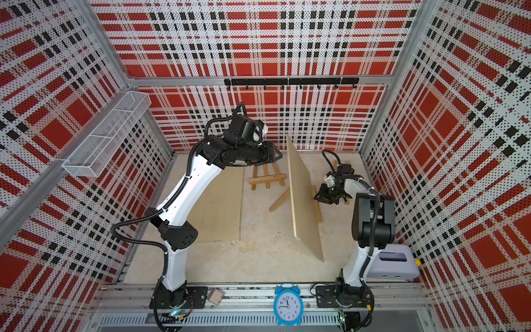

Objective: Disassemble the easel
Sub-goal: Move the easel to the center of the board, then pick up the drawing board from the easel.

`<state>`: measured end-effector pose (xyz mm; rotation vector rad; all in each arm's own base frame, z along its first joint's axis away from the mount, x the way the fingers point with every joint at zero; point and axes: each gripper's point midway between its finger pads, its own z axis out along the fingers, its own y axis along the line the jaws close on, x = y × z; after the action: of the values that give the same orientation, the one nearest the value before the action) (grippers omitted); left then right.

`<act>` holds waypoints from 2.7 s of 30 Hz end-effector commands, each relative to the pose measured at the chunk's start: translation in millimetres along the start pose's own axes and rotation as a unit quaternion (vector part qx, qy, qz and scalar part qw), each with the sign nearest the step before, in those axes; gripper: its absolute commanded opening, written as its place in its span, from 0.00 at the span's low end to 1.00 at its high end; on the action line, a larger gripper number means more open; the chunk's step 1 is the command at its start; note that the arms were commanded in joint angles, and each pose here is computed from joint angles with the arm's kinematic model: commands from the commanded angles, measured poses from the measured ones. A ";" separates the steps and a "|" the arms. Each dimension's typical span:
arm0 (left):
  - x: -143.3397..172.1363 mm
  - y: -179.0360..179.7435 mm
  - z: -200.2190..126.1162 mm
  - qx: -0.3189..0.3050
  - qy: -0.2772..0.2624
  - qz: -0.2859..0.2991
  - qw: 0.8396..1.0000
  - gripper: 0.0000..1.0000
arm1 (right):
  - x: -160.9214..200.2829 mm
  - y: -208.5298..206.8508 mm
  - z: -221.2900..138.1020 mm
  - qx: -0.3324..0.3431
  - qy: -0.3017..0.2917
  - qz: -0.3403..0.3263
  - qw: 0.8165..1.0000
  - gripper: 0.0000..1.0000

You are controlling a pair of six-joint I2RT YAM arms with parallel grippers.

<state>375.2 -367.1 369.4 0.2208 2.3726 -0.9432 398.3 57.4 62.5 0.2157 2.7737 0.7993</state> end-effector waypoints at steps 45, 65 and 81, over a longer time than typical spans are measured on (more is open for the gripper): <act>82.1 13.1 -81.2 -0.125 0.071 0.001 0.990 0.54 | 51.3 99.0 36.8 -0.006 0.032 -0.078 0.996 0.35; 112.8 22.3 -44.7 -0.183 0.116 -0.019 0.976 0.44 | 56.7 96.7 23.3 -0.028 0.026 -0.099 0.994 0.36; 119.5 31.3 -13.9 -0.193 0.152 -0.035 0.969 0.30 | 56.7 93.1 23.2 -0.043 0.025 -0.090 0.995 0.36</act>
<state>283.0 -339.9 290.8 0.1484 2.7940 -0.4655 353.4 157.8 76.2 -0.0414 2.7909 0.8570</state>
